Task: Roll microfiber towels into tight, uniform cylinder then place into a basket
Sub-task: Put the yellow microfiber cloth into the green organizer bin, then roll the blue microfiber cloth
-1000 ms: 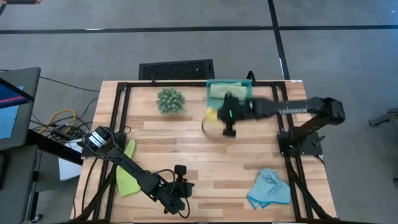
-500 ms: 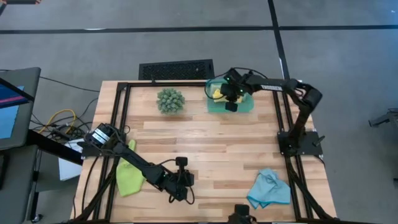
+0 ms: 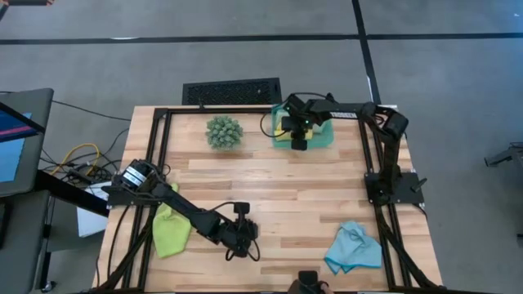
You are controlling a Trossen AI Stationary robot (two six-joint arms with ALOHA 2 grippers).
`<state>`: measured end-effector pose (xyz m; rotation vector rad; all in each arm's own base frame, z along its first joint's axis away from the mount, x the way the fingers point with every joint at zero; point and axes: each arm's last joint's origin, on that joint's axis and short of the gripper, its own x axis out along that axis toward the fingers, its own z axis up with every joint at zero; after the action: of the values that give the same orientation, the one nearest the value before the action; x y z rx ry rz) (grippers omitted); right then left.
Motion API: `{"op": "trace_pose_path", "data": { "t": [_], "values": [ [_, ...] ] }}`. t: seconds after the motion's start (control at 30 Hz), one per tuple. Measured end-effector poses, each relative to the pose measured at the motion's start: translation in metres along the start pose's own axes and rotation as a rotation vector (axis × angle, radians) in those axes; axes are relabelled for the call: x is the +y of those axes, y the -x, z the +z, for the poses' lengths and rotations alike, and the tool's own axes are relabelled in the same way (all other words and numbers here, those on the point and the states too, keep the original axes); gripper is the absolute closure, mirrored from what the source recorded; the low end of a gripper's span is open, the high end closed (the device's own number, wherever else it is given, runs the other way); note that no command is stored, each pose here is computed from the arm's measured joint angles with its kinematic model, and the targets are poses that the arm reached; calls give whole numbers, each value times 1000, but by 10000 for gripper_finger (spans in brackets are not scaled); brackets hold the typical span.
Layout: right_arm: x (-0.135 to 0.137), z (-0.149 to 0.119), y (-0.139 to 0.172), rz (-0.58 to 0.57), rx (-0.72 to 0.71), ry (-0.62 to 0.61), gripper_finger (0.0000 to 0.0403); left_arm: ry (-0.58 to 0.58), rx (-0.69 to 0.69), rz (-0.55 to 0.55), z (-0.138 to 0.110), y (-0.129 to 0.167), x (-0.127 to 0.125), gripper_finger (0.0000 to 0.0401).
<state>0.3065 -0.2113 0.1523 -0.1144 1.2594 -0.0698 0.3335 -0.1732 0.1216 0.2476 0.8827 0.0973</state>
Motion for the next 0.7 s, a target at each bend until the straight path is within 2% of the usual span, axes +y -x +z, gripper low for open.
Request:
{"op": "trace_pose_path", "data": {
  "t": [0.2, 0.3, 0.47, 0.7],
  "values": [
    [-2, -1, 14, -16, -9, -54, 172, 18, -3, -9, -1, 3, -5, 401],
    [-4, -1, 29, -57, -30, -94, 143, 30, -4, -11, -2, 3, -6, 401],
    [-7, -1, 58, -104, -94, -163, 145, 51, -5, -11, -1, 3, -6, 401],
    [-3, 0, 87, -139, -168, -247, 188, 52, -7, -16, -2, 4, -8, 401]
  ]
}}
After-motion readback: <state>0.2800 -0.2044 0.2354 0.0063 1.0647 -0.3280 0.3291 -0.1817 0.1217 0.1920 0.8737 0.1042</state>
